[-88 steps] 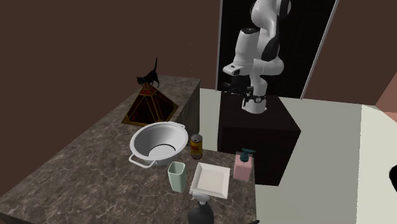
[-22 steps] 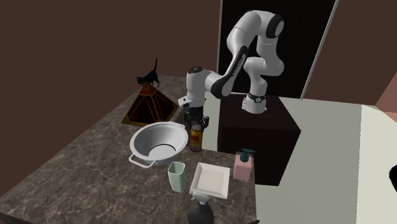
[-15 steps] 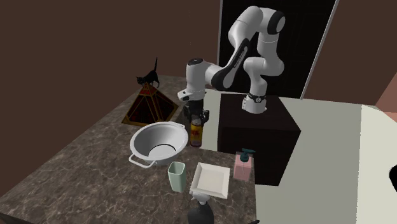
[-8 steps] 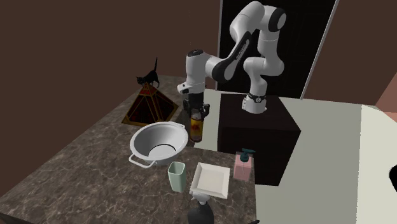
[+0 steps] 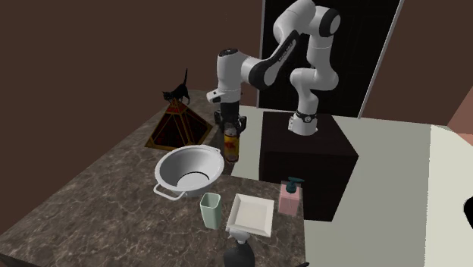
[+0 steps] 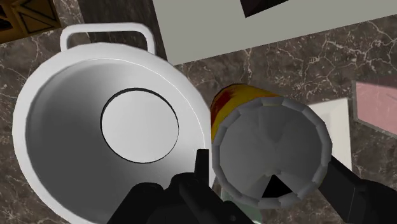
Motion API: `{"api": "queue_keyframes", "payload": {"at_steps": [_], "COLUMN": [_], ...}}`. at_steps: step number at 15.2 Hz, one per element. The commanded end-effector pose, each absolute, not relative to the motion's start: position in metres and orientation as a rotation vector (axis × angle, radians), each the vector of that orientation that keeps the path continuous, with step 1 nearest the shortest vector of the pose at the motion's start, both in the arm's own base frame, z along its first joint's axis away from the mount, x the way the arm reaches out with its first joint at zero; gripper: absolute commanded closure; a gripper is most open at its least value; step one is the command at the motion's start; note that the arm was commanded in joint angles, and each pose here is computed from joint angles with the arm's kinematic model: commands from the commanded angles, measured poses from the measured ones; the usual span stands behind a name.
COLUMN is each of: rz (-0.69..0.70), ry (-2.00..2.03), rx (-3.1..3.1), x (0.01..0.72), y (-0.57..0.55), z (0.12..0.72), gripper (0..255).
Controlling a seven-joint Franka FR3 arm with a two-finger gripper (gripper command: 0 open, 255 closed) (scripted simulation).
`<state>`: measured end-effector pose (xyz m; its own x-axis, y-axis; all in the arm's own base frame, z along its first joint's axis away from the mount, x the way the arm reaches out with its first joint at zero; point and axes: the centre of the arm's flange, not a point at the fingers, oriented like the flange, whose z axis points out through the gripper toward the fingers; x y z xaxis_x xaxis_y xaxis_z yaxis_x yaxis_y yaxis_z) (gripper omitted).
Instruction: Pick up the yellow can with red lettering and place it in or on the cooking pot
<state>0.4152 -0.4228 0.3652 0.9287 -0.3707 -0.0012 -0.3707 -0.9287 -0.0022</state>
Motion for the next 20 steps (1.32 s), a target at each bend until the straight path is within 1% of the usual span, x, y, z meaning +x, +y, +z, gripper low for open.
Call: {"api": "queue_keyframes", "payload": {"at_steps": [1,15,20], "rz": [0.001,0.001,0.001], "ry": [0.592,0.592,0.592], "rx": [-3.083,-3.083,-3.083], "x": [0.413,0.42,0.42], "y": [-0.447,-0.624,-0.624], "z": [0.372,0.408,0.382], "gripper": [255,255,255]}}
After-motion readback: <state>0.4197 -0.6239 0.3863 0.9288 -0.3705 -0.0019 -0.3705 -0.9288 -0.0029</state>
